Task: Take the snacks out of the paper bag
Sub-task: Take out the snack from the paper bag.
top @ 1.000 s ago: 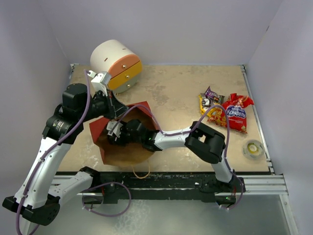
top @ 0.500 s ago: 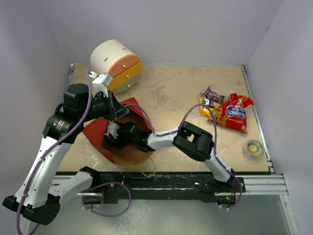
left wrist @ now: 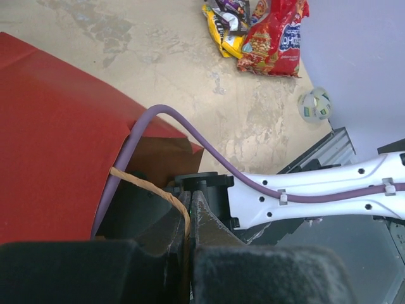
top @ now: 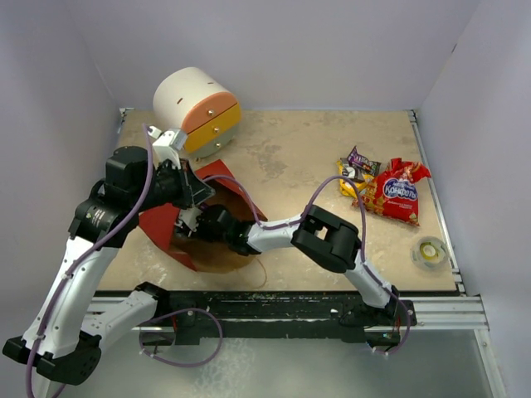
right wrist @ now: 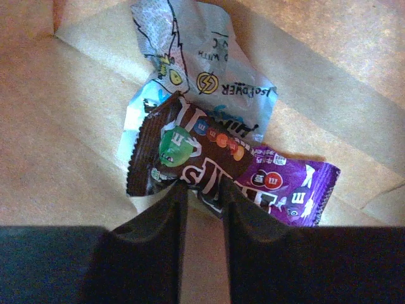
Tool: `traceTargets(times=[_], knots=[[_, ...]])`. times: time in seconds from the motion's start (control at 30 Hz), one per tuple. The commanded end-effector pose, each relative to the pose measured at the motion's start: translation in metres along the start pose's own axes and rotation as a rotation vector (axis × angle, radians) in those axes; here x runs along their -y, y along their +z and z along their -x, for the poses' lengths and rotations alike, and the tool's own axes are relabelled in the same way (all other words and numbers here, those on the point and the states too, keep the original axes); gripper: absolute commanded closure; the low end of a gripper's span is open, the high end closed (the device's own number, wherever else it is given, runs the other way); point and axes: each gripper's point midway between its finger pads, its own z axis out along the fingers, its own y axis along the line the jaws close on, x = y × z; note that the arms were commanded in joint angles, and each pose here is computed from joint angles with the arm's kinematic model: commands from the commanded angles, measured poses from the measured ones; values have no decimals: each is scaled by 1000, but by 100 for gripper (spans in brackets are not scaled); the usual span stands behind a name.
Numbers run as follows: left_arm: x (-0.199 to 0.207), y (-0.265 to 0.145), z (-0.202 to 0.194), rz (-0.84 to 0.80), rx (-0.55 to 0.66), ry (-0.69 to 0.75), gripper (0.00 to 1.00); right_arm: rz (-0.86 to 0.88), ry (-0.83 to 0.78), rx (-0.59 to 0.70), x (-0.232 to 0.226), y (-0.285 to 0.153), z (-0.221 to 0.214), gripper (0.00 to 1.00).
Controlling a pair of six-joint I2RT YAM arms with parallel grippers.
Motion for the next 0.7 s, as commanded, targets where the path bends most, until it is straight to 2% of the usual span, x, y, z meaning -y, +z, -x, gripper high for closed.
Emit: traceTargets(times=[0.0, 0.13, 0.3, 0.43, 0.67], knots=[[-1, -2, 7, 18, 42, 12, 100, -53, -17, 32, 23, -17, 35, 77], [-7, 5, 5, 38, 24, -15, 100, -46, -14, 65, 25, -31, 48, 90], [-13, 7, 5, 69, 27, -28, 100, -38, 20, 74, 23, -49, 54, 100], [-16, 11, 6, 82, 26, -36, 100, -9, 35, 81, 17, -69, 57, 100], [-25, 13, 5, 143, 5, -80, 100, 101, 69, 165, -5, -115, 78, 100]])
